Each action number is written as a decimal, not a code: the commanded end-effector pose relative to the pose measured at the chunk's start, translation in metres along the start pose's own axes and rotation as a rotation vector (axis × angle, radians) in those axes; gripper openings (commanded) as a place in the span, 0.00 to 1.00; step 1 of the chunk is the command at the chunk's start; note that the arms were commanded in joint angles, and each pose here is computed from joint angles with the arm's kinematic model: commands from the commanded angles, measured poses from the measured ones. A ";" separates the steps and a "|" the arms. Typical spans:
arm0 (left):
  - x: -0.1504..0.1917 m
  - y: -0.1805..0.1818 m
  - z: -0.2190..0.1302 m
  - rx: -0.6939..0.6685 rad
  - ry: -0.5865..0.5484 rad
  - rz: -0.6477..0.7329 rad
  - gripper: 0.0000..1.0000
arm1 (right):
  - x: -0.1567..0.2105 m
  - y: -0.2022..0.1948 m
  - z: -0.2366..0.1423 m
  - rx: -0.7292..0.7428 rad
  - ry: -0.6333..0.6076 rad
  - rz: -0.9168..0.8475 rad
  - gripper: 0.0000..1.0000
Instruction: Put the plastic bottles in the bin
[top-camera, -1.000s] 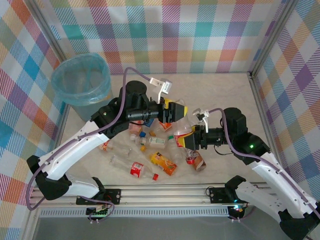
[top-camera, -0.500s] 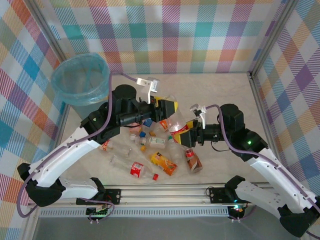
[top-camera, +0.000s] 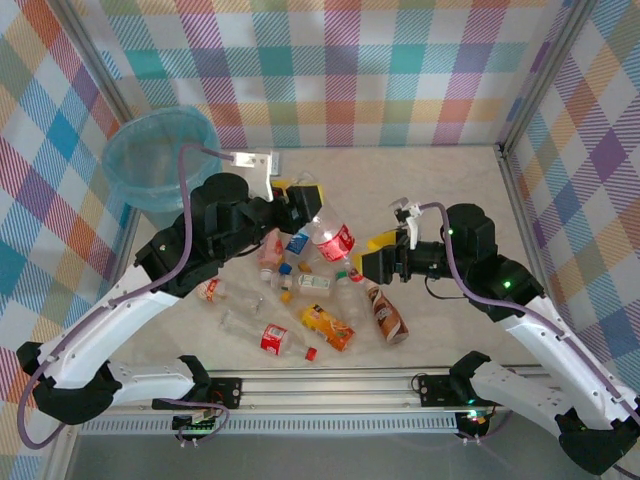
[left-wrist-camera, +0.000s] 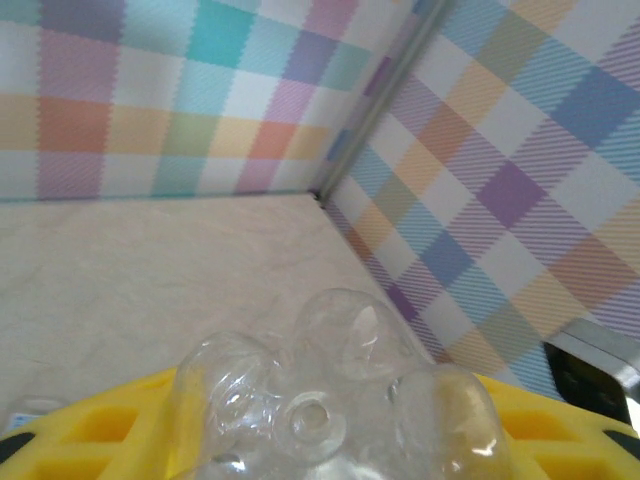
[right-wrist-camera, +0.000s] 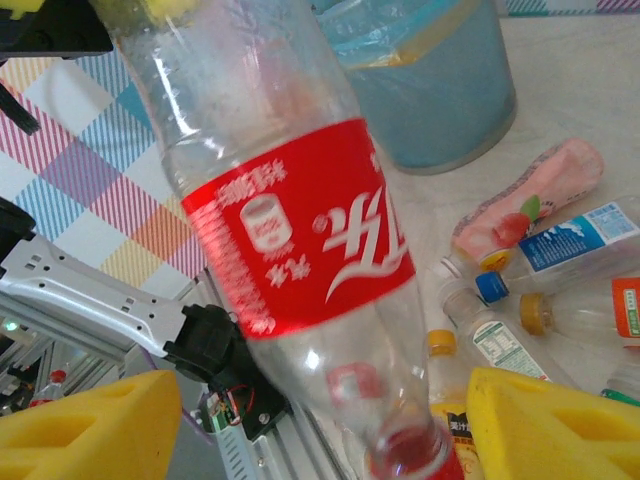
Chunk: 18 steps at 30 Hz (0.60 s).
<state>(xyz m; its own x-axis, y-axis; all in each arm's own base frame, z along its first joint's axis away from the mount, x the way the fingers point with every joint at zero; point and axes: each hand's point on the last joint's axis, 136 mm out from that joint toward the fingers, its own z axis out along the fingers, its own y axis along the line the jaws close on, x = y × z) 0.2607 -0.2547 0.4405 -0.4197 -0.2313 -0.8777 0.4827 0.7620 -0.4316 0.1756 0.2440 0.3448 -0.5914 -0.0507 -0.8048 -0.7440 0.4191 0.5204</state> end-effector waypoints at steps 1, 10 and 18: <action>-0.037 0.017 -0.023 -0.090 -0.119 0.037 0.28 | -0.012 0.005 -0.005 0.007 -0.032 -0.034 0.75; -0.084 0.037 -0.034 -0.215 -0.218 0.124 0.22 | -0.037 0.010 0.011 -0.030 -0.057 -0.074 0.73; -0.147 0.088 -0.028 -0.398 -0.279 0.134 0.22 | -0.077 0.023 0.062 -0.079 -0.046 -0.159 0.69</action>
<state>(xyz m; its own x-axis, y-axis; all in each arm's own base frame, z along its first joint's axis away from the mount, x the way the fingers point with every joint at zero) 0.3267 -0.1553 0.5332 -0.1375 -0.2637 -0.9548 0.2251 0.9304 -0.2894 0.2190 0.2949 0.3756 -0.5436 -0.0802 -0.8355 -0.7909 0.3823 0.4778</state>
